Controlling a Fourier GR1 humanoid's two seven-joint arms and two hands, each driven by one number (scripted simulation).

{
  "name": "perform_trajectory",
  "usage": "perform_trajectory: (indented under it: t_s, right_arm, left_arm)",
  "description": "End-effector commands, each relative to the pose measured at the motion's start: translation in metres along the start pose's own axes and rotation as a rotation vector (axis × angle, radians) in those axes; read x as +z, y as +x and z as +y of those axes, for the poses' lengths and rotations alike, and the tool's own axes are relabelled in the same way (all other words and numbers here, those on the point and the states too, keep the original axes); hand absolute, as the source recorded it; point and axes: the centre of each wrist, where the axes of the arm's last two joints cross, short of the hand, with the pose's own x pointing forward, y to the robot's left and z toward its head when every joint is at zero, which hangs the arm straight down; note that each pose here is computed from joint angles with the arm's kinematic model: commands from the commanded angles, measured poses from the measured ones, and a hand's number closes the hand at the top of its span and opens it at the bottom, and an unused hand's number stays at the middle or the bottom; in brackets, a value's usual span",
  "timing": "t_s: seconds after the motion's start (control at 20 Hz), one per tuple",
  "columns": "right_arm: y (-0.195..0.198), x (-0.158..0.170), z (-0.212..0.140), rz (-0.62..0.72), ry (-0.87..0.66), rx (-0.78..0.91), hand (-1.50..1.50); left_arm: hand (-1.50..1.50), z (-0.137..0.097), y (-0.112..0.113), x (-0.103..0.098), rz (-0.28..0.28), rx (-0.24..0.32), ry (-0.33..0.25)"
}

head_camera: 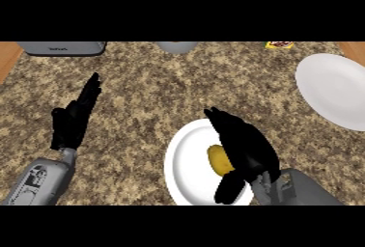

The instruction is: Pick the lemon from the plate and place it in the plate

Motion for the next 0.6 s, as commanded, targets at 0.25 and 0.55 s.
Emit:
perform_trajectory:
  t_s: [0.25,0.55]
  right_arm:
    - [-0.012,-0.037,0.028,0.124,0.099,0.096,-1.5]
    - [-0.021,-0.038,0.045,0.144,0.149,0.094,-1.5]
  left_arm:
    - [0.0,0.003,0.003,-0.003,-0.015,0.01,0.004]
    - [0.0,0.014,0.004,-0.001,0.0,0.017,-0.01]
